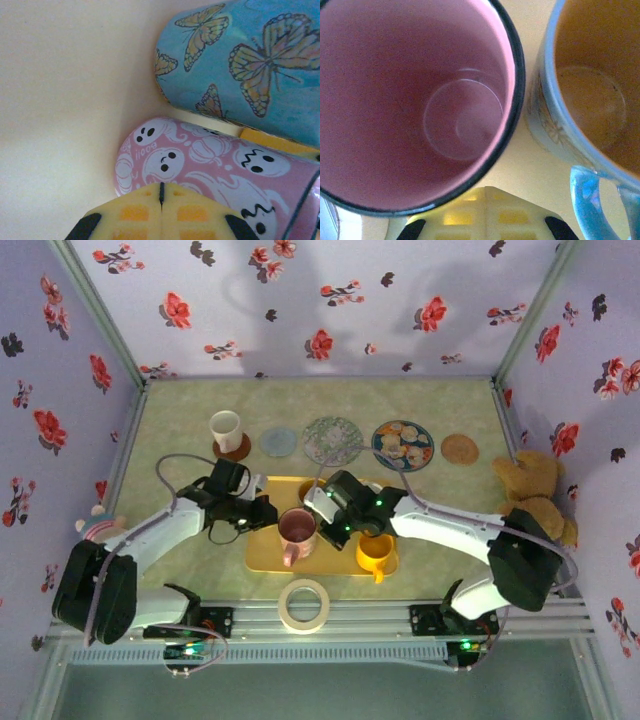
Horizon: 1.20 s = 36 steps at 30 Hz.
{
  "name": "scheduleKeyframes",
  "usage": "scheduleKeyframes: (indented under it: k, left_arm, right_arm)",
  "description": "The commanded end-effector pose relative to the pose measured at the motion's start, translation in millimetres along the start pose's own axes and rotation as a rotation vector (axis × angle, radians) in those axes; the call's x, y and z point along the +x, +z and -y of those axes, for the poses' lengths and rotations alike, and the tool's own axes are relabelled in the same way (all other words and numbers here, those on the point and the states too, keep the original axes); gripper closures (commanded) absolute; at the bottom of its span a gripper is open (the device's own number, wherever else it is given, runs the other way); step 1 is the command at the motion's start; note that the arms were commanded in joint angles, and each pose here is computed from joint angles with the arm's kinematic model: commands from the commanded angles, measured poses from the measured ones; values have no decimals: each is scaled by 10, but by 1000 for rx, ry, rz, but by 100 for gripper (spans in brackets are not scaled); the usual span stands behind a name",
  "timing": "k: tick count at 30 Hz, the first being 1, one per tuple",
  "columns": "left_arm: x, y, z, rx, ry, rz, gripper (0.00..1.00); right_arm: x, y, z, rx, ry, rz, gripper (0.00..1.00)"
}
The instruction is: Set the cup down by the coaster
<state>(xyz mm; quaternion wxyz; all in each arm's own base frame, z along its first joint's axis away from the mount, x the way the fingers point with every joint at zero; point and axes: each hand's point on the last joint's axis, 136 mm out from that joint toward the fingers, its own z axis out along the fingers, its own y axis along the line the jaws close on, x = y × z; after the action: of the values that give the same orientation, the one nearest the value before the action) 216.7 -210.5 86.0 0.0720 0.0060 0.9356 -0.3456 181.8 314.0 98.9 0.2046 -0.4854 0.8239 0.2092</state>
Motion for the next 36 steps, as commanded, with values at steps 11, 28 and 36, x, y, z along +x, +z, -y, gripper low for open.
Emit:
scheduleKeyframes:
  k: [11,28,36]
  left_arm:
    - [-225,-29,32,-27,57,10,100]
    - [-484,-522,121,-108,172,63,100]
    - [-313,-956,341,-119,277,99,89]
  right_arm:
    - [-108,88,-263,-109,-48,-8,100]
    - [-253,47,-204,-63,-47,40,100]
    - [-354,-239,-124,16,-66,121,97]
